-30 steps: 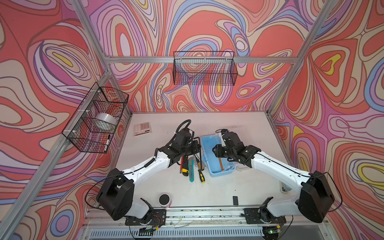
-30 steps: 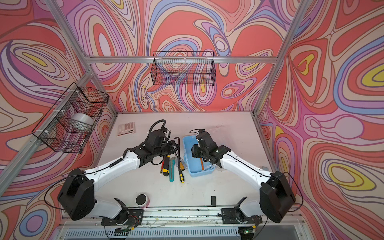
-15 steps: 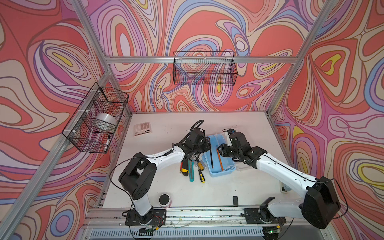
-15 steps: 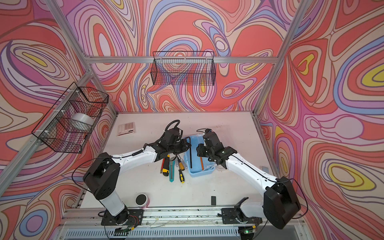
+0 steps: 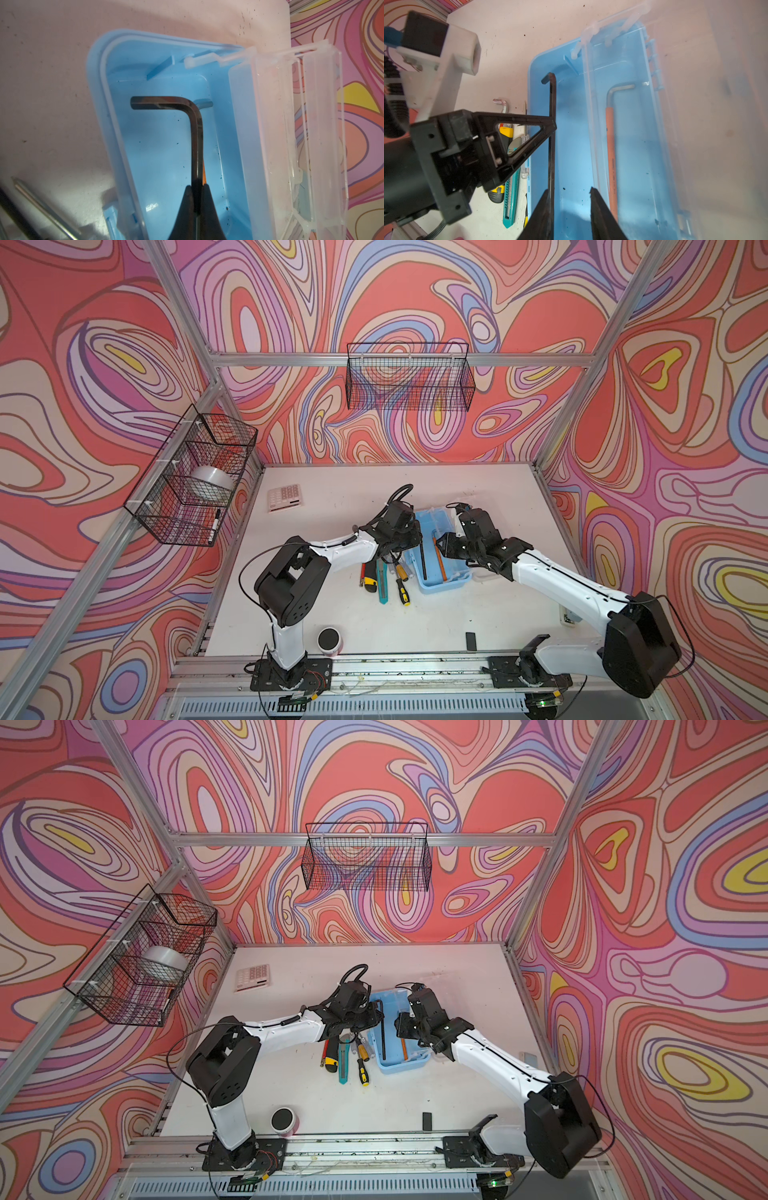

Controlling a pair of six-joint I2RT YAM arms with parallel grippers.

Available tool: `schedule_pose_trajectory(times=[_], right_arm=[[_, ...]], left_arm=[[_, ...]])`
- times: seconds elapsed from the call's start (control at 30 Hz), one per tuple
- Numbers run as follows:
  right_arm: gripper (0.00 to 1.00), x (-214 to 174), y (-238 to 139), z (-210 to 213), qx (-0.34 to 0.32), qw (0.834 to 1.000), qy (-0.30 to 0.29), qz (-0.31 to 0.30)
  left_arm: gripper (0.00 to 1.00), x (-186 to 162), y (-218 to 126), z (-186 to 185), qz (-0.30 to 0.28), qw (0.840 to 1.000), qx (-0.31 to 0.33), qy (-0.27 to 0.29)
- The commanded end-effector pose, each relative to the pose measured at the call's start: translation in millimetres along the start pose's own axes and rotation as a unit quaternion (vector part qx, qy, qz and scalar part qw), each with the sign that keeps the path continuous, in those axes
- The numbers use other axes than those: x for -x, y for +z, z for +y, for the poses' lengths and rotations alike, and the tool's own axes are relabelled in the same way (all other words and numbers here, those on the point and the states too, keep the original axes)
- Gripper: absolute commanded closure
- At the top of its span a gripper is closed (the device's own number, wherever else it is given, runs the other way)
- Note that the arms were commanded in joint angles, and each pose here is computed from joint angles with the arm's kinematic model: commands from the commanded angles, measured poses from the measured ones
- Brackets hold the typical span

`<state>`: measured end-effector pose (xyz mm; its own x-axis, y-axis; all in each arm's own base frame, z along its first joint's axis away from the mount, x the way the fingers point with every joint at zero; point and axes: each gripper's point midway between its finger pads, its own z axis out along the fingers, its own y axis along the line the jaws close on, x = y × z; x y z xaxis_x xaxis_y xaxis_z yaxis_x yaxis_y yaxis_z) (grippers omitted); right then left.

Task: Pack the tool kit
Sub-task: 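Carry the black hex key with the left gripper into the blue box and release, then move the left gripper back over the red-handled hex key beside the box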

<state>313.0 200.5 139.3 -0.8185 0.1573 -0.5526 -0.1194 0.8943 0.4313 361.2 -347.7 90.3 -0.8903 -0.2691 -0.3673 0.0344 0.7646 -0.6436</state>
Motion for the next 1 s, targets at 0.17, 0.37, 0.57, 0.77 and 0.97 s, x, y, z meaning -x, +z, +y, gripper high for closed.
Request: schedule_pose_trajectory(times=[0.17,0.37,0.57,0.77,0.97], right_arm=[[0.67,-0.2,2.5,1.0,0.009,1.0,0.004,-0.001],[0.67,0.1,1.5,2.9,0.012,1.0,0.004,0.001],[0.67,2.9,-3.2,6.0,0.017,1.0,0.002,-0.002],[0.67,4.5,-5.4,9.4,0.023,1.0,-0.002,-0.001],[0.67,7.8,-12.3,15.1,0.034,0.999,-0.008,-0.007]], left_arm=[[0.84,2.1,-0.3,-2.3,-0.004,1.0,0.012,0.004],[0.8,3.1,-1.4,-3.7,-0.004,1.0,0.012,0.008],[0.79,6.4,-9.3,-12.2,-0.009,1.0,-0.002,0.02],[0.77,14.0,-26.7,-21.8,-0.027,0.999,-0.009,0.045],[0.76,20.0,-53.9,-18.6,-0.052,0.996,0.008,0.078]])
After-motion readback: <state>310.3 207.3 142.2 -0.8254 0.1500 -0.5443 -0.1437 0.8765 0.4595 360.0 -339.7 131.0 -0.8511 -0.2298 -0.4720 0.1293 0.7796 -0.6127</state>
